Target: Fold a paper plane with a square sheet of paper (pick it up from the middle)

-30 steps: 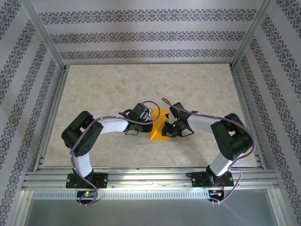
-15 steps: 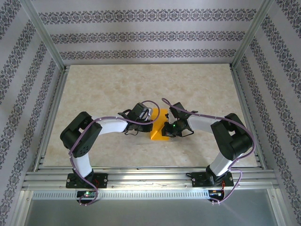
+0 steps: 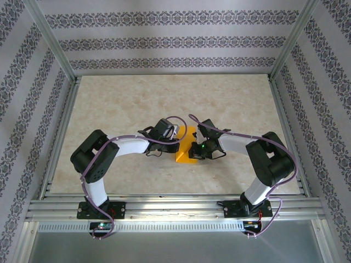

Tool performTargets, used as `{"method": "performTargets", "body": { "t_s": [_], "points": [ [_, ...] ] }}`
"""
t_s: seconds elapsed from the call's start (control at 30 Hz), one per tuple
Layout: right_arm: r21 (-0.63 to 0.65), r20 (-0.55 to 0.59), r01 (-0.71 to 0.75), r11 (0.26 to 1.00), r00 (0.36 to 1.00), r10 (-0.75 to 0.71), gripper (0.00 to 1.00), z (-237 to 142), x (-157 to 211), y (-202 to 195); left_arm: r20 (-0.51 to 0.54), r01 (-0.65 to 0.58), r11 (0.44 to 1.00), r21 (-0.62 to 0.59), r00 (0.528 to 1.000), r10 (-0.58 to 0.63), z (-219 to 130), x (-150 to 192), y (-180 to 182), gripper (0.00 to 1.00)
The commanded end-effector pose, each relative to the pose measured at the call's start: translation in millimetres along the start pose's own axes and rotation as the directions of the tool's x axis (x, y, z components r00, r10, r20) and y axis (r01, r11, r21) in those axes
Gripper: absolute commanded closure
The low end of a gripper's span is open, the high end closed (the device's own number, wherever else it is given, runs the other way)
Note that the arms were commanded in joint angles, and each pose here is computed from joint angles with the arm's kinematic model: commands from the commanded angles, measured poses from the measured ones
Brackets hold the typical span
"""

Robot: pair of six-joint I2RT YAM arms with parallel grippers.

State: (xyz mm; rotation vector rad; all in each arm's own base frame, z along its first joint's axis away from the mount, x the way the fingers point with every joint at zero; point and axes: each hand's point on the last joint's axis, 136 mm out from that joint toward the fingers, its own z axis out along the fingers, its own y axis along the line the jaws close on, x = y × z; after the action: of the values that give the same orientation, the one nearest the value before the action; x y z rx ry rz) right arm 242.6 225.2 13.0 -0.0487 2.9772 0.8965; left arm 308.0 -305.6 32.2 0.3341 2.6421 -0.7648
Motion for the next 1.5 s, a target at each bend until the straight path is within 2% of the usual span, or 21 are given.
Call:
{"method": "performTargets", "body": {
  "t_s": [0.0, 0.7, 0.83, 1.03, 1.13, 1.47],
  "points": [
    [0.063, -0.041, -0.038, 0.997, 0.998, 0.041, 0.91, 1.6, 11.5, -19.8, -0.024, -0.036, 0.999, -0.007, 0.999, 0.035, 5.3, 2.9, -1.4, 0.95],
    [0.048, -0.022, -0.036, 0.998, 0.999, 0.037, 0.90, -2.3, 7.3, -15.1, -0.077, 0.007, 0.998, -0.062, 0.997, -0.011, 14.4, 21.4, 16.1, 0.97],
    [-0.022, 0.033, -0.058, 0.998, 0.998, 0.059, 0.90, -8.5, -2.0, -3.3, -0.081, 0.010, 0.997, -0.070, 0.997, -0.016, 14.3, 23.2, 18.1, 0.98],
    [-0.206, 0.158, -0.122, 0.971, 0.975, 0.156, 0.93, -28.8, -25.3, 13.3, -0.075, 0.041, 0.996, -0.079, 0.996, -0.047, 13.6, 24.8, 20.3, 1.00],
    [-0.284, 0.158, -0.137, 0.949, 0.970, 0.187, 0.93, -31.1, -29.3, 21.6, -0.074, 0.054, 0.996, -0.073, 0.995, -0.059, 14.3, 26.1, 20.0, 1.00],
    [-0.360, 0.152, -0.152, 0.921, 0.964, 0.218, 0.96, -26.8, -36.3, 39.1, -0.081, 0.050, 0.996, -0.073, 0.995, -0.056, 14.6, 27.2, 20.1, 1.00]
  ]
}}
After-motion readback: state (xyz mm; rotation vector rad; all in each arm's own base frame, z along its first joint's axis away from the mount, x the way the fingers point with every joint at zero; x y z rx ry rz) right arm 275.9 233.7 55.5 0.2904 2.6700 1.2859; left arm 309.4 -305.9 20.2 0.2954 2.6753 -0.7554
